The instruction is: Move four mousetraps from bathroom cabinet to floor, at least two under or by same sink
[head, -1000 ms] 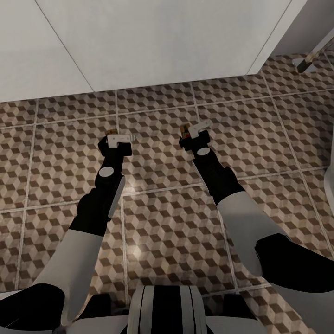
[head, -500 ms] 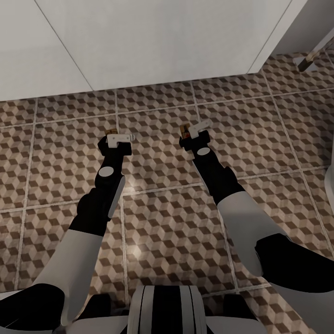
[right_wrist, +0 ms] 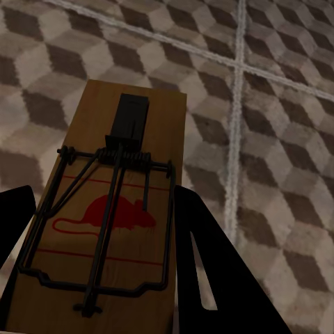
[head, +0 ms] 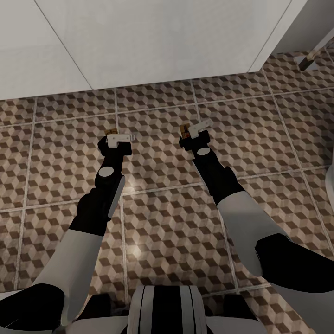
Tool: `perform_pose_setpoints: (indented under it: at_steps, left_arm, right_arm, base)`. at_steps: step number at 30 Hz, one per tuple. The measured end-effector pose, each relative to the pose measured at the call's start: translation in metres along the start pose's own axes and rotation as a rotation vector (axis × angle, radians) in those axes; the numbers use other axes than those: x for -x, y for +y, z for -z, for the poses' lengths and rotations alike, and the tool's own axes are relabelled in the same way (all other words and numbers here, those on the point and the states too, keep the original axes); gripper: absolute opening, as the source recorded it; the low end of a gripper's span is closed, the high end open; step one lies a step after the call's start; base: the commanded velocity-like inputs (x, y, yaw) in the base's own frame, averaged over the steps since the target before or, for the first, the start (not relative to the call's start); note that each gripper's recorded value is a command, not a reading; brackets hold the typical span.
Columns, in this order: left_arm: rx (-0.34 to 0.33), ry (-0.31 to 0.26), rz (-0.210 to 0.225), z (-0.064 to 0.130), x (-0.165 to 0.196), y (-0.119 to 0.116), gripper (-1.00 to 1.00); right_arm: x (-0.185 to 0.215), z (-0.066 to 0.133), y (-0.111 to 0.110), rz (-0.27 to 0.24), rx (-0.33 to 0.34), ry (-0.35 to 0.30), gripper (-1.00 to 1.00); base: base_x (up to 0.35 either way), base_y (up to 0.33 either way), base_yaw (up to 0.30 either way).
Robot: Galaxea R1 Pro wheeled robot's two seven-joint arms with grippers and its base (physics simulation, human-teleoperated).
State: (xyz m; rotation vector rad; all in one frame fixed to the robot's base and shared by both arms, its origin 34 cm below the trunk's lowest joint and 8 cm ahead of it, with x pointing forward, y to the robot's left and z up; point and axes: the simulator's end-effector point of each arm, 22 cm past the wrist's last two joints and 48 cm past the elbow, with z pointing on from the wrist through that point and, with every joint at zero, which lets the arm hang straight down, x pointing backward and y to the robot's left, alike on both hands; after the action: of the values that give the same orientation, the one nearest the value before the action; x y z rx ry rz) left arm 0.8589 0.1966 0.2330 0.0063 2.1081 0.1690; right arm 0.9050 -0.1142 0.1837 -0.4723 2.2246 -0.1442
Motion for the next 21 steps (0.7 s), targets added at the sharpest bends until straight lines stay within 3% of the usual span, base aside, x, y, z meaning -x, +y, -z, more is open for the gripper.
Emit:
perform_pose_setpoints:
  at_steps: [17, 21]
  left_arm:
    - [-0.011, -0.022, 0.0, 0.004, 0.008, -0.005, -1.0]
    - [-0.017, -0.028, -0.003, 0.005, 0.01, -0.008, -1.0]
  right_arm:
    - [0.013, 0.001, -0.004, -0.001, -0.009, -0.03, -1.0]
    - [0.004, 0.001, -0.004, 0.004, -0.01, 0.014, -1.0]
  base:
    - [0.0, 0.0, 0.0]
    - [0.0, 0.0, 0.0]
